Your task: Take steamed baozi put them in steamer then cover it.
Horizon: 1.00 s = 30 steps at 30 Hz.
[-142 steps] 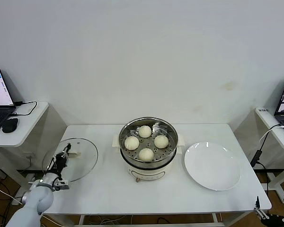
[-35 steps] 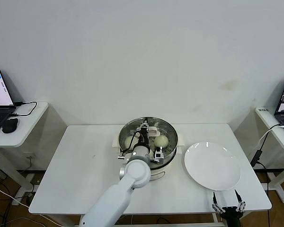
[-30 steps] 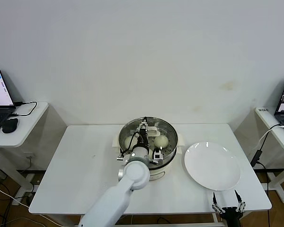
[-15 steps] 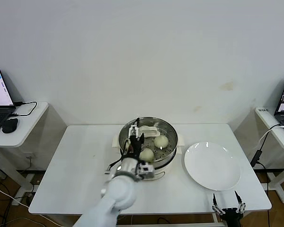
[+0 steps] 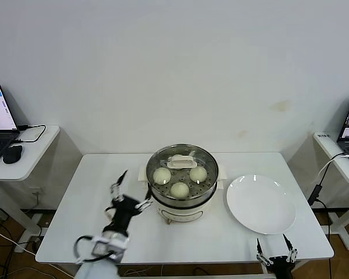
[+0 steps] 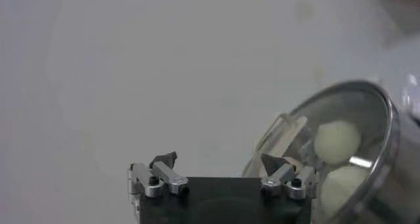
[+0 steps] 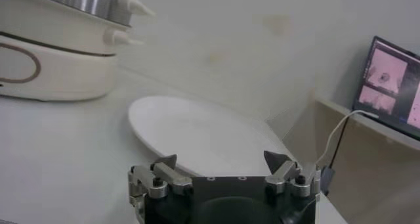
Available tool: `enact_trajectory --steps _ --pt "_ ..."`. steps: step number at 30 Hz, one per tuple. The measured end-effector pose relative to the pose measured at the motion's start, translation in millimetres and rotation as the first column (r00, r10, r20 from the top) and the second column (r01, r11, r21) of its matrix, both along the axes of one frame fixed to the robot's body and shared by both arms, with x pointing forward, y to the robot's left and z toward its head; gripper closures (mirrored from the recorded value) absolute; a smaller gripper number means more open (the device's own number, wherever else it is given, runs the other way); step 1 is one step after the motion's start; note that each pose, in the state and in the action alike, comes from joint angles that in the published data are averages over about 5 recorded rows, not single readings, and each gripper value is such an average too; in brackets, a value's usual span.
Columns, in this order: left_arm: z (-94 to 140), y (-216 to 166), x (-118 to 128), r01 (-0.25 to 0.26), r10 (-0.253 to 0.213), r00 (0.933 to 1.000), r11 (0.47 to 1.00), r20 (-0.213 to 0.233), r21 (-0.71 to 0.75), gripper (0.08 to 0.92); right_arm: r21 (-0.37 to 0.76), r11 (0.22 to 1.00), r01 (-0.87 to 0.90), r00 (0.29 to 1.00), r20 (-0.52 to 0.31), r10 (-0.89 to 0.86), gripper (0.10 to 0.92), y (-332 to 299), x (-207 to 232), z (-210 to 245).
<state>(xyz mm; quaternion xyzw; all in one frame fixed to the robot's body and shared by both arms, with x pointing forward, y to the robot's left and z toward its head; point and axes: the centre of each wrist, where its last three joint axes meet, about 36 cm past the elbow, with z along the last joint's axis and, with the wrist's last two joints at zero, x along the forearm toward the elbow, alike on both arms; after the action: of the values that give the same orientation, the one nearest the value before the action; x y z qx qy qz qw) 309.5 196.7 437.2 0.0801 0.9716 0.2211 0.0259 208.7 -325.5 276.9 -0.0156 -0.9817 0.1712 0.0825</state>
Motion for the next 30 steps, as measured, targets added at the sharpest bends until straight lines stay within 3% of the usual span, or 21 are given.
enact_trajectory --steps 5,13,21,30 --pt "-21.6 19.4 -36.2 -0.064 0.053 0.9966 0.979 -0.064 -0.195 0.177 0.04 0.998 -0.045 0.999 -0.011 0.046 0.2 1.3 -5.1 11.5" --pt "-54.5 33.7 -87.8 -0.165 0.124 0.9825 0.923 -0.14 -0.348 0.177 0.117 0.987 -0.108 0.992 -0.055 0.115 0.199 7.4 -13.4 28.1" --pt "-64.0 40.0 -114.8 -0.21 0.163 0.9756 0.889 -0.147 -0.406 0.177 0.191 0.97 -0.147 0.984 -0.071 0.163 0.2 23.9 -9.7 45.7" --pt "-71.8 41.9 -126.5 -0.23 0.184 0.9717 0.876 -0.148 -0.423 0.177 0.233 0.959 -0.162 0.98 -0.08 0.185 0.2 40.0 -10.4 54.9"
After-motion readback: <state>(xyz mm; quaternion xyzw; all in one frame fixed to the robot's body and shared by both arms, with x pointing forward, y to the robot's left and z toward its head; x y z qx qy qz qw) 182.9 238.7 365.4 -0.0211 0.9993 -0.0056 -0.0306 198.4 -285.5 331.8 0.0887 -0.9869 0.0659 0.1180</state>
